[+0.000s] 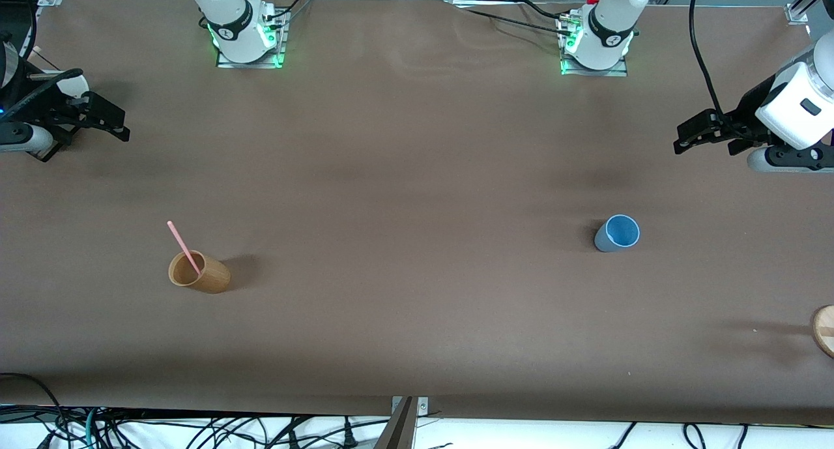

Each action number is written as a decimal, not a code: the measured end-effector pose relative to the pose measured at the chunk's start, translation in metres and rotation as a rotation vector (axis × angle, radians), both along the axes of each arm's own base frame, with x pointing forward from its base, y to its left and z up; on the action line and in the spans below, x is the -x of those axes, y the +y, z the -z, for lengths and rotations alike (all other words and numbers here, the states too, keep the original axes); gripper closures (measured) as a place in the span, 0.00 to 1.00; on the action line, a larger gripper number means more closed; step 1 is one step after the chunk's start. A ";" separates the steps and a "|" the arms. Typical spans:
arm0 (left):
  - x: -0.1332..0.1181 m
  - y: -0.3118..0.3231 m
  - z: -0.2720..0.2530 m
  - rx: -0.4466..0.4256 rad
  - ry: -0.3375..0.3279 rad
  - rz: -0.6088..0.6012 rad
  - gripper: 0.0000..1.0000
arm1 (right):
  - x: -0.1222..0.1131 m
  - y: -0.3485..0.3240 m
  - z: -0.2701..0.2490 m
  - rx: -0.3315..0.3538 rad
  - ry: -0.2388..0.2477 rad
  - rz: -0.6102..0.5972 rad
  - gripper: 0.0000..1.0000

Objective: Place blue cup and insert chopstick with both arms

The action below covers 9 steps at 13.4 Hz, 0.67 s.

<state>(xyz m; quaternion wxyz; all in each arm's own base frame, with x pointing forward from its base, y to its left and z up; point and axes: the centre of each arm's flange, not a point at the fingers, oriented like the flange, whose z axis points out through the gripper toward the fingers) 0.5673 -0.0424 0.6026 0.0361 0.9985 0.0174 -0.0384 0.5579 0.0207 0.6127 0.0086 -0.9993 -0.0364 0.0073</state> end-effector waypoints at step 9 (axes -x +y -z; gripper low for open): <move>-0.001 0.000 0.002 0.000 0.003 0.000 0.00 | 0.003 0.000 -0.001 0.001 0.016 -0.001 0.00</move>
